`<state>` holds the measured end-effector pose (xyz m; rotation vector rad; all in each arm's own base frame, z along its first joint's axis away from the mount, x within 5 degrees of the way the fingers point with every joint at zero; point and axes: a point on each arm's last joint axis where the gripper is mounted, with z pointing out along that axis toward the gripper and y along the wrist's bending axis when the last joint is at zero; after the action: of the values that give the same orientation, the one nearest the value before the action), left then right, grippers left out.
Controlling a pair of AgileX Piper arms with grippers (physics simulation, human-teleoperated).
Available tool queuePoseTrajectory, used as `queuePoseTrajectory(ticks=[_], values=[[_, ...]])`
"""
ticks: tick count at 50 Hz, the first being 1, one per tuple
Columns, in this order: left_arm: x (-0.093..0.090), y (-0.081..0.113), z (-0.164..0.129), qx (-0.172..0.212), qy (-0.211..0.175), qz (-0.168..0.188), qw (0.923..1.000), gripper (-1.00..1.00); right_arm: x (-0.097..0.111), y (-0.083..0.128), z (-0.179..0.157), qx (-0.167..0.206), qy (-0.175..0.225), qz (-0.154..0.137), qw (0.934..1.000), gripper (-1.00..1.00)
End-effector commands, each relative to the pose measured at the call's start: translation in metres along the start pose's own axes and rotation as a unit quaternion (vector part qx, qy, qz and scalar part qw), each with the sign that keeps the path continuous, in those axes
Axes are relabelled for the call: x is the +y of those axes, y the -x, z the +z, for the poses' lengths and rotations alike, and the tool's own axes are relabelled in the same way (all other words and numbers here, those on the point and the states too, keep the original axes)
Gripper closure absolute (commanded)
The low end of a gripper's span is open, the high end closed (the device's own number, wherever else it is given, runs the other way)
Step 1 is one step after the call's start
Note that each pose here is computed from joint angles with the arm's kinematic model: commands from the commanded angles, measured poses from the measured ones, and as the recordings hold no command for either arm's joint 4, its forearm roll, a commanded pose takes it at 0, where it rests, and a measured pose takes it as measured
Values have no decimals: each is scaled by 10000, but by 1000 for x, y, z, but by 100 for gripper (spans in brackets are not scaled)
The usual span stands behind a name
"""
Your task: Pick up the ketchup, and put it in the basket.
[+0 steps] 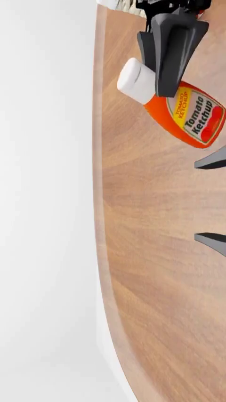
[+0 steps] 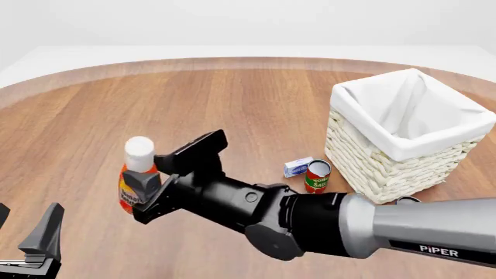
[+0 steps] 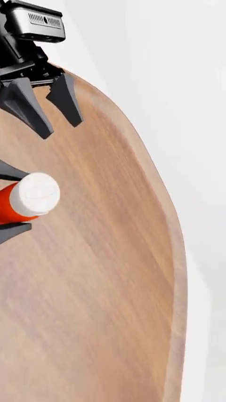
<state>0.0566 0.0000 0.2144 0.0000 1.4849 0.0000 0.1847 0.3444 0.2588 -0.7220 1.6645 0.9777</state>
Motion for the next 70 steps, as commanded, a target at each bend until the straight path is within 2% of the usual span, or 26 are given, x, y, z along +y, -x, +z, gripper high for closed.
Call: queuePoseTrajectory(ticks=[1,20,24,31,33,38,39,42,43,52,53,55,57,66,70], values=[[0,0,0,0,0,0,10000,-100,-35,33,-17,-554,-422,111,9975,100],[0,0,0,0,0,0,10000,-100,-69,64,-48,-1108,-909,105,9896,100],[0,0,0,0,0,0,10000,-100,-80,70,-59,-1292,-1051,173,9859,100],[0,0,0,0,0,0,10000,-100,-93,79,-74,-1458,-1298,-1,9808,100],[0,0,0,0,0,0,10000,-100,-98,79,-77,-1512,-1355,93,9791,100],[0,0,0,0,0,0,10000,-100,-104,82,-85,-1619,-1460,109,9759,100],[0,0,0,0,0,0,10000,-100,-111,85,-93,-1747,-1576,127,9718,100],[0,0,0,0,0,0,10000,-100,-113,85,-96,-1781,-1603,137,9708,100],[0,0,0,0,0,0,10000,-100,-118,88,-103,-1864,-1702,133,9675,100],[0,0,0,0,0,0,10000,-100,-127,94,-120,-2073,-1896,118,9596,100],[0,0,0,0,0,0,10000,-100,-131,95,-127,-2188,-1959,156,9558,100],[0,0,0,0,0,0,10000,-100,-131,96,-130,-2239,-1974,154,9543,100],[0,0,0,0,0,0,10000,-100,-135,98,-138,-2356,-2070,141,9494,100],[0,0,0,0,0,0,10000,-100,-148,102,-152,-2436,-2363,12,9406,100],[0,0,0,0,0,0,10000,-100,-154,105,-164,-2514,-2556,-54,9335,100]])
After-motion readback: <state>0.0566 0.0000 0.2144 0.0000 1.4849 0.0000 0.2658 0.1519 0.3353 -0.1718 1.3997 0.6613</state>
